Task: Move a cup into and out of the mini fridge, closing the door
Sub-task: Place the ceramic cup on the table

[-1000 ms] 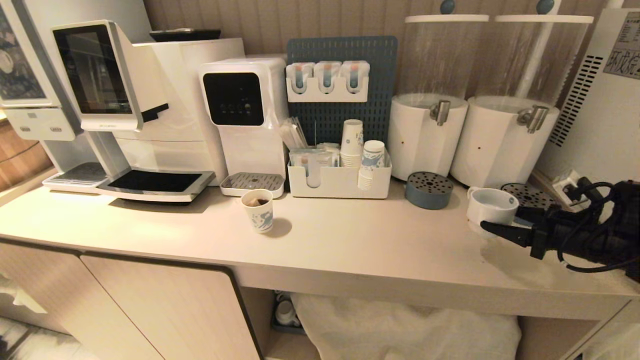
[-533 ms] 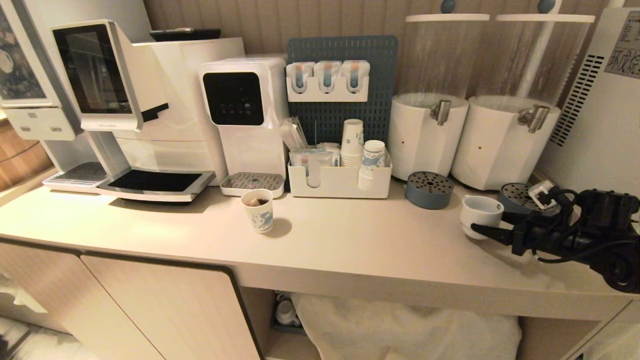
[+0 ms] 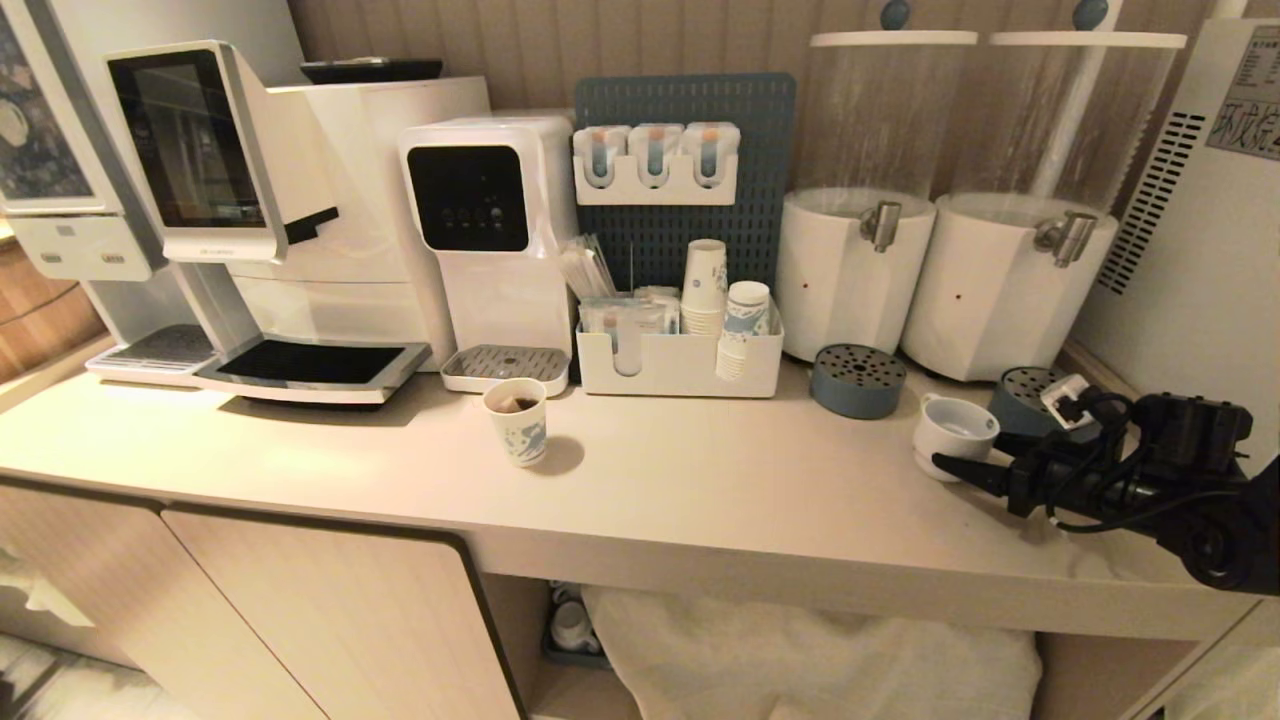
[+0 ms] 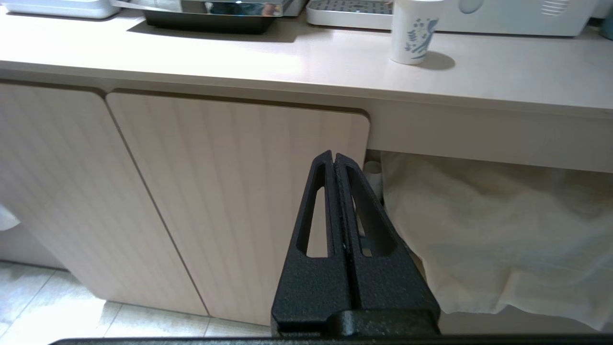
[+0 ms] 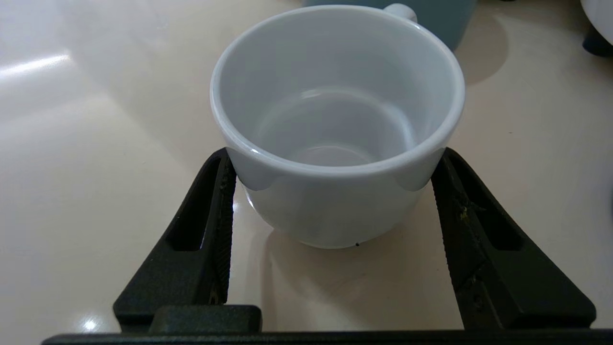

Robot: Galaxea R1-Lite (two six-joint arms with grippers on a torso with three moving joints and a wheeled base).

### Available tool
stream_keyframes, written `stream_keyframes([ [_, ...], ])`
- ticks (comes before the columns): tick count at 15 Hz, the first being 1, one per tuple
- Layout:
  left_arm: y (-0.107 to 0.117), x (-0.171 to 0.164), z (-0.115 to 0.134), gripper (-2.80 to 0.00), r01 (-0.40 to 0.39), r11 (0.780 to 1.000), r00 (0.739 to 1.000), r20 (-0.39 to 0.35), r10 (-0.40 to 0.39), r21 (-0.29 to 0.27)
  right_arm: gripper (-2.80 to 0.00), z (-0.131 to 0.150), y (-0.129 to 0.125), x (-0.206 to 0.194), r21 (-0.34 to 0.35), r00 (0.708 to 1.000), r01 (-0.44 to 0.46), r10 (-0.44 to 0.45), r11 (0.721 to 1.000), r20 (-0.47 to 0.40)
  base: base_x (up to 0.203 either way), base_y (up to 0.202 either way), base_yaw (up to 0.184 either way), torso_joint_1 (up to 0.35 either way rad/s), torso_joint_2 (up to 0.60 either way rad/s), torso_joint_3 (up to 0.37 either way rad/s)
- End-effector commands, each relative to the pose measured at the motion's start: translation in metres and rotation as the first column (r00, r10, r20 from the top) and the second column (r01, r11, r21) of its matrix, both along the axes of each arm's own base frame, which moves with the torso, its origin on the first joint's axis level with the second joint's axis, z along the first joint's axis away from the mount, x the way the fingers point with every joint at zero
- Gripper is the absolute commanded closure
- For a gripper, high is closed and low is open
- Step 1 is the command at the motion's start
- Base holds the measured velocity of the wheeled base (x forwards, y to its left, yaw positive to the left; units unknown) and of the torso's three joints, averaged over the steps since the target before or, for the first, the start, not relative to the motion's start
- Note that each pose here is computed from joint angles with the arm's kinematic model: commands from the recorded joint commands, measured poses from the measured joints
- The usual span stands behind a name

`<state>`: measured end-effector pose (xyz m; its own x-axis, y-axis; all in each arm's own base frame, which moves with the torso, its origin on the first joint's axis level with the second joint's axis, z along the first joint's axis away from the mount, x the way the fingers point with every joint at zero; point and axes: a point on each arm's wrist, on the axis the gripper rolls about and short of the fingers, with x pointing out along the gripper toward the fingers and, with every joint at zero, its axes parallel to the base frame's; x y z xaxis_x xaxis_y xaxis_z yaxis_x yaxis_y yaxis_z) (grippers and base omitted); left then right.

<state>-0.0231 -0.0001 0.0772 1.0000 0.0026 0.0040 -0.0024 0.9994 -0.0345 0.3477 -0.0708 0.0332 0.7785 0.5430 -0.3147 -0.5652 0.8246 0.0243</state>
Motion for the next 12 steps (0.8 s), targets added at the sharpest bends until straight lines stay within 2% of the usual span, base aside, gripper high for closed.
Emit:
stream_keyframes([
  [1,0.0,0.0,0.0,0.0,-0.001,1.0,1.0,-0.001,0.001,-0.001,0.0,-0.009,0.0,-0.001,0.002,1.0,0.003,-0.003,1.0,-0.03,0.0,0.0,0.0,0.0,0.0,0.0],
  [4,0.0,0.0,0.0,0.0,-0.001,1.0,1.0,0.001,0.001,-0.001,0.0,-0.02,-0.003,0.005,-0.028,0.997,0.055,-0.056,0.998,-0.049,0.0,0.0,0.0,0.0,0.0,0.0],
  [10,0.0,0.0,0.0,0.0,-0.001,1.0,1.0,-0.001,0.001,-0.001,0.0,-0.029,-0.005,0.011,-0.041,0.995,0.079,-0.082,0.996,-0.053,0.0,0.0,0.0,0.0,0.0,0.0],
  [11,0.0,0.0,0.0,0.0,-0.001,1.0,1.0,-0.001,0.001,-0.001,-2.8,-0.031,-0.005,0.012,-0.041,0.995,0.08,-0.082,0.996,-0.058,0.0,0.0,0.0,0.0,0.0,0.0],
  [12,0.0,0.0,0.0,0.0,-0.001,1.0,1.0,0.0,0.001,-0.001,-2.8,-0.032,-0.005,0.012,-0.041,0.995,0.083,-0.085,0.996,-0.059,0.0,0.0,0.0,0.0,0.0,0.0],
])
